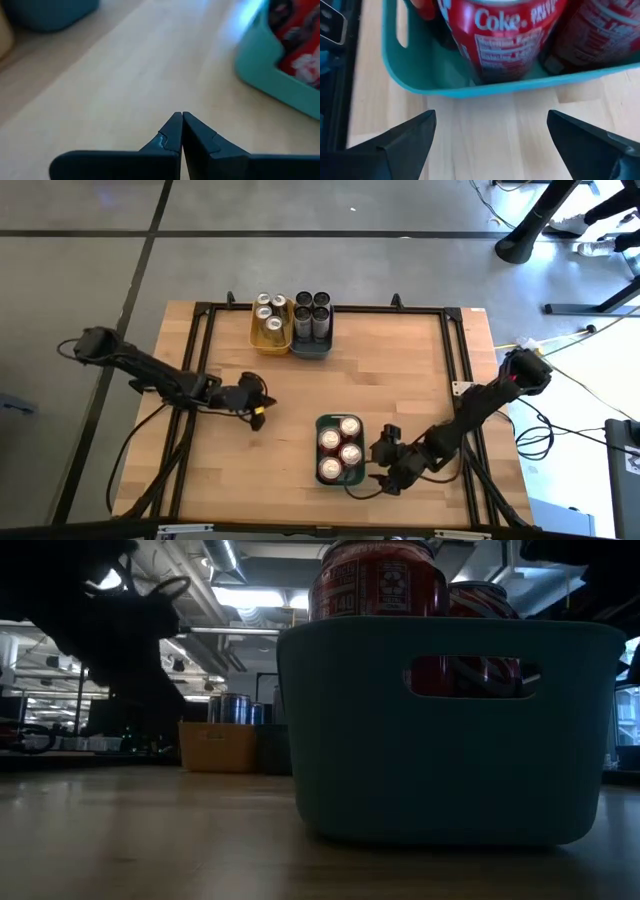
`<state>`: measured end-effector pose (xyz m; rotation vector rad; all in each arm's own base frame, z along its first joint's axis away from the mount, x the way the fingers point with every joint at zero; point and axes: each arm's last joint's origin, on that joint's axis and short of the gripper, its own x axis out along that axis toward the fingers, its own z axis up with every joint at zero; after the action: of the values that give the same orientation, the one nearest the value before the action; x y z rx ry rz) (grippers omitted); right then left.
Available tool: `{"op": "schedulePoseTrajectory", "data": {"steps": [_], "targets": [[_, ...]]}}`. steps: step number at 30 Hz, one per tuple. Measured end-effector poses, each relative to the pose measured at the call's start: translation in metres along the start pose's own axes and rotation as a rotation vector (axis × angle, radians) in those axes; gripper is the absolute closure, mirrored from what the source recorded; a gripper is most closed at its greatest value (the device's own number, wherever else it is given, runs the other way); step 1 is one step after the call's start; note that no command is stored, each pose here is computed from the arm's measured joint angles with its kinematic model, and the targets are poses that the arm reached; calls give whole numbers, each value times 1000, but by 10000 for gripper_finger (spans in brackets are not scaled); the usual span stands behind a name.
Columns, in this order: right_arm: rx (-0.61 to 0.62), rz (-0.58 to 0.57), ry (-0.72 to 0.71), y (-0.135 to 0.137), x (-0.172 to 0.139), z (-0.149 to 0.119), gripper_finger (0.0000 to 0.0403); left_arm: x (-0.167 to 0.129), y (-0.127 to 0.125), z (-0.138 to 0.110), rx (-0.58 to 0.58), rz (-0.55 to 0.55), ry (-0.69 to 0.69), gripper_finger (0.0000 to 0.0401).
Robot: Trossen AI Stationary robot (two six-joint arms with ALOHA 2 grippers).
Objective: Sort soda cans
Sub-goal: Move the green bin to the top beside the dark green bin
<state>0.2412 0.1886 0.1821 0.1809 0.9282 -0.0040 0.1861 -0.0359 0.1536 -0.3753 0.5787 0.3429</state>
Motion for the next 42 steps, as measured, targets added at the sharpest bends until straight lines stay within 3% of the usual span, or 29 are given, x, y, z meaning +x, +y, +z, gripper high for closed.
{"op": "schedulePoseTrajectory", "data": {"steps": [8,12,16,19,22,26,32,36,42], "targets": [[-5,-64,3,-4,1,-3,22,10,-25,4,66,-116,-98,400],[-15,-94,11,-6,1,-4,22,29,-50,15,88,-157,-144,399],[-20,-111,20,-8,1,-5,22,46,-78,30,137,-288,-198,399],[-9,-113,21,-8,1,-5,22,58,-89,36,150,-294,-193,394],[-4,-114,20,-8,1,-5,22,69,-93,40,137,-257,-148,363],[10,-119,14,-8,0,-5,22,75,-88,39,96,-185,-64,287],[18,-126,-1,-8,1,-5,22,79,-79,42,27,-120,-62,192],[18,-141,-15,-8,0,-4,22,81,-78,41,-8,-117,-59,172],[23,-152,-29,-9,0,-4,22,92,-77,32,-38,-107,-41,179]]}}
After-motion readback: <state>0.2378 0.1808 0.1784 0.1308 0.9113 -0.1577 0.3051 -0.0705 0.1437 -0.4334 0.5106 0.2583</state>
